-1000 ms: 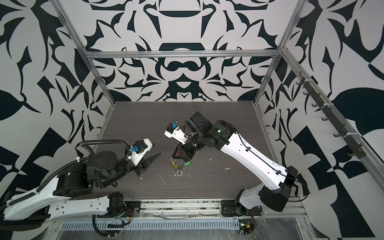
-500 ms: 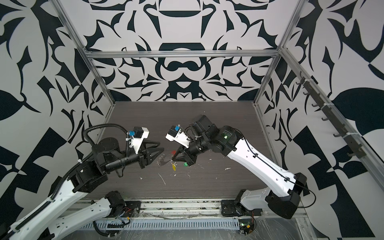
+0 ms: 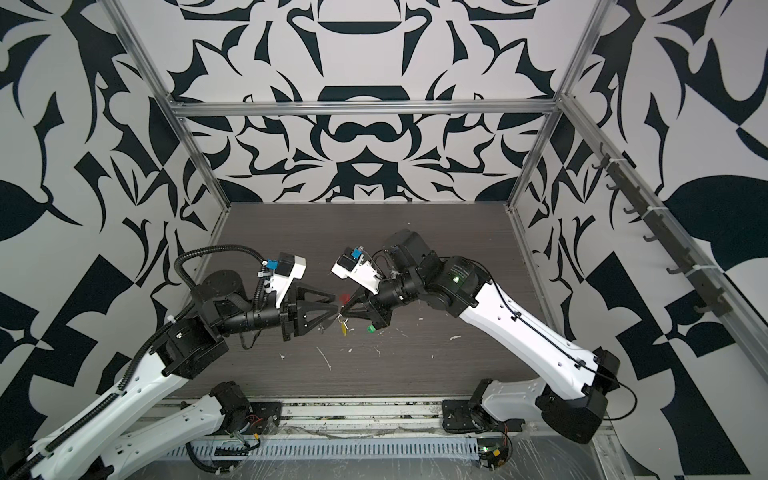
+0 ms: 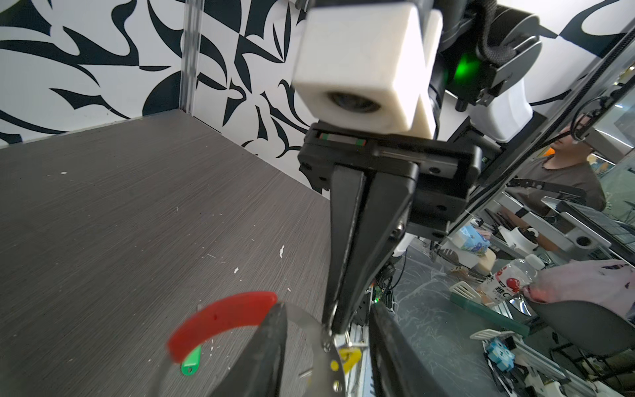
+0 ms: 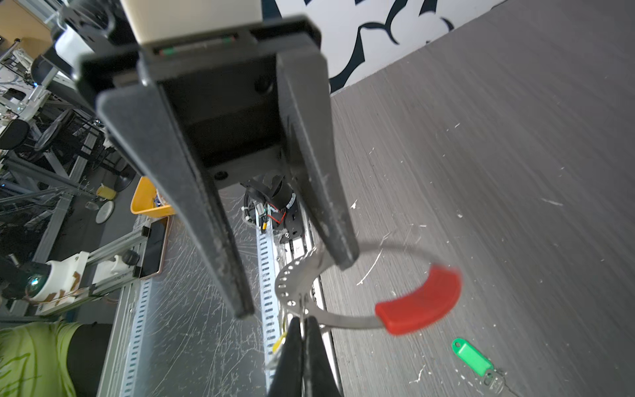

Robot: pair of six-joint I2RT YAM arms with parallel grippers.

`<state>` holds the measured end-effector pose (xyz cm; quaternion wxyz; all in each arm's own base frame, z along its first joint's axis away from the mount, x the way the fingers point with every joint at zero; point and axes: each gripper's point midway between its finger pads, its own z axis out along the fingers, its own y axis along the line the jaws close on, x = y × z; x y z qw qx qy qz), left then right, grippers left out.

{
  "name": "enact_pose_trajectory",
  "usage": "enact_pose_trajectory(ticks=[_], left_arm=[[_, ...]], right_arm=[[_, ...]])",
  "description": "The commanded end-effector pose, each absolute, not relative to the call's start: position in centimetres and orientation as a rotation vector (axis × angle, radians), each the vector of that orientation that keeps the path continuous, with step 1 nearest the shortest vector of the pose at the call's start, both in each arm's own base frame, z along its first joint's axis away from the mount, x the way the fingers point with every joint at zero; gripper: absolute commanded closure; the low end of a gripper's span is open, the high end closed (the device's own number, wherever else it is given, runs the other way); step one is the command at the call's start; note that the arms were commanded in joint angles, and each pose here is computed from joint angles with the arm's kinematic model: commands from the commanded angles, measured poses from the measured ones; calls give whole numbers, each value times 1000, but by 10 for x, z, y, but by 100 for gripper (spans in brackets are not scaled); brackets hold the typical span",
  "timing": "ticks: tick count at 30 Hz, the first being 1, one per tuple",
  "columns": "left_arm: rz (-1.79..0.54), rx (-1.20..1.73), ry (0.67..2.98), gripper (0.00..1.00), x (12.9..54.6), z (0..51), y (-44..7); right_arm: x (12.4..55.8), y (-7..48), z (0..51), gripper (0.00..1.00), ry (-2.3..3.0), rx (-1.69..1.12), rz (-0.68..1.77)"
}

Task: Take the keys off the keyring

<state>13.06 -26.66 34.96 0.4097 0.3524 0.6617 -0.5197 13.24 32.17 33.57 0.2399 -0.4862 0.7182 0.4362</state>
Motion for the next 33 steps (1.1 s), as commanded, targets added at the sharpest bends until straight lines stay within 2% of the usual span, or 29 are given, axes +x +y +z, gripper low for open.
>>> enact_pose_trajectory(ticks=[1, 8, 13, 25, 29, 31, 33], left_arm=[[-1346, 905, 1668, 59, 127, 348, -269], [-1356, 921, 1665, 72, 127, 349, -271], [-1359, 923, 1652, 74, 126, 351, -271], [-1361, 893, 1630, 99, 132, 357, -273], [-1347, 848, 1616, 100, 139, 361, -272], [-1330, 814, 1594, 100, 143, 365, -270], [-1310, 774, 1571, 100, 148, 369, -267]], right_arm=[[133, 322, 358, 100, 1867, -1294, 1200], [134, 321, 361, 100, 1864, -1279, 1198], [132, 323, 359, 100, 1869, -1293, 1215], [134, 324, 358, 100, 1868, -1282, 1217], [138, 324, 365, 100, 1845, -1237, 1212], [141, 323, 372, 93, 1817, -1204, 1202], [144, 319, 380, 80, 1778, -1155, 1186]])
